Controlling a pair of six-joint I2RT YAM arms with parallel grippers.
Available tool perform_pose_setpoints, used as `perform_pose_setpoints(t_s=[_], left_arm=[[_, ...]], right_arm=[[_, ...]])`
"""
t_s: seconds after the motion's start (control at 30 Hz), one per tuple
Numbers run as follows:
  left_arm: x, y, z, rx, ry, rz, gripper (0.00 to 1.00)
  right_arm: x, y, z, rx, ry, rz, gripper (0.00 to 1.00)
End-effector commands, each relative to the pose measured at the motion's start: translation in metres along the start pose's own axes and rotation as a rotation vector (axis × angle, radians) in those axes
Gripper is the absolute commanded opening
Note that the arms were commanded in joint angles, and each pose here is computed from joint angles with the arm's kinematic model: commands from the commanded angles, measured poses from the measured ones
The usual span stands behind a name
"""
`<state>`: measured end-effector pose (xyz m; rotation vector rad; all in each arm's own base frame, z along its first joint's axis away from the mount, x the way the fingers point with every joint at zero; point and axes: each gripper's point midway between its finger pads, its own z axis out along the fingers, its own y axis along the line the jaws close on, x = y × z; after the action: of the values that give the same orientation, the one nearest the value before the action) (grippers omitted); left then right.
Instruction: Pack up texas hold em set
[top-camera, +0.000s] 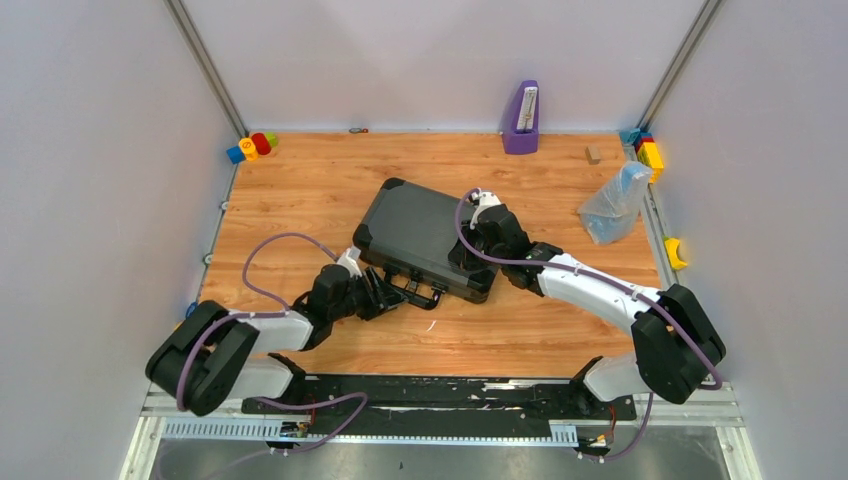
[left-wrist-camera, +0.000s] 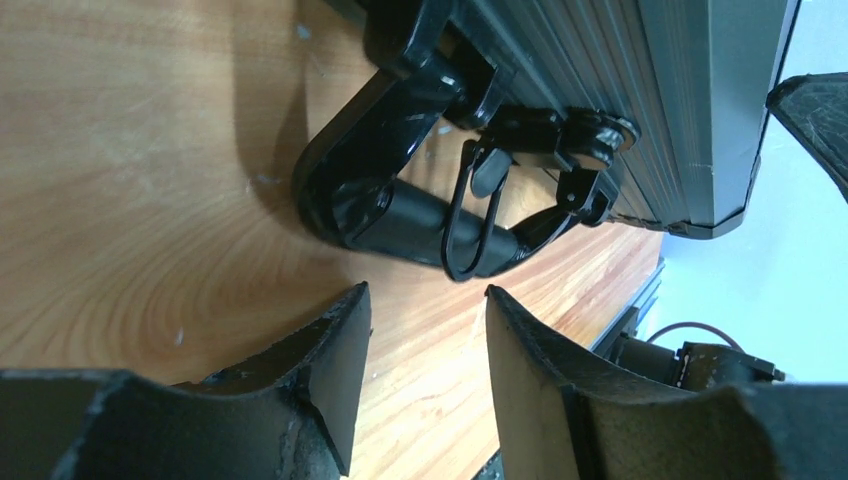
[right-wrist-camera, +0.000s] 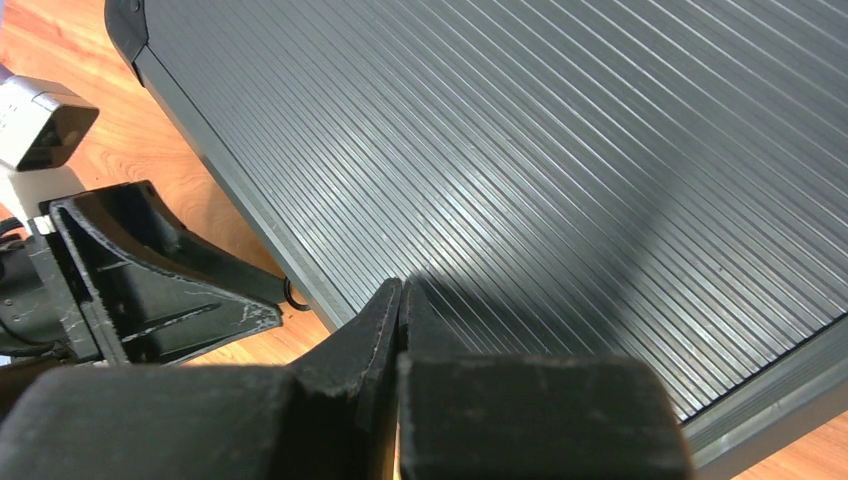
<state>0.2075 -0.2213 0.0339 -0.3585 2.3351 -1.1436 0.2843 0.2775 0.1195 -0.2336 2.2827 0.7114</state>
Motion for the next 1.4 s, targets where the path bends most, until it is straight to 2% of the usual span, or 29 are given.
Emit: perform_pose_setpoints(t_s=[0.0,0.23,0.37,0.5,0.63,0.77,1.03,1.2,1.37], left_arm=[[-0.013,-0.034,0.012,0.138,-0.042,-0.009,0.53],[-0.018,-0.046,0.024,0.187,-0.055,-0.021,0.43],[-0.021,-0.050,0.022,0.205,-0.070,-0.011,0.24],[-0.024,-0.054,0.018,0.203,-0.083,0.016,0.20],[-0.030,-0.065,0.012,0.230,-0.104,0.062,0.19],[-0.036,-0.075,0.010,0.246,-0.119,0.105,0.23],[-0.039,-0.081,0.014,0.266,-0.117,0.128,0.24],[-0.041,-0.085,0.016,0.271,-0.119,0.149,0.31],[-0.040,-0.080,0.019,0.258,-0.115,0.157,0.33]], right_arm=[[0.044,-0.023,0.000,0.073,0.140,0.015,0.00],[0.045,-0.024,0.000,0.077,0.143,0.016,0.00],[0.046,-0.024,0.000,0.077,0.144,0.015,0.00],[0.047,-0.026,0.000,0.083,0.145,0.016,0.00],[0.046,-0.026,0.000,0.084,0.143,0.012,0.00],[0.047,-0.026,0.001,0.085,0.146,0.012,0.00],[0.047,-0.026,0.000,0.084,0.146,0.014,0.00],[0.047,-0.026,0.000,0.085,0.147,0.013,0.00],[0.046,-0.026,-0.001,0.086,0.146,0.012,0.00]])
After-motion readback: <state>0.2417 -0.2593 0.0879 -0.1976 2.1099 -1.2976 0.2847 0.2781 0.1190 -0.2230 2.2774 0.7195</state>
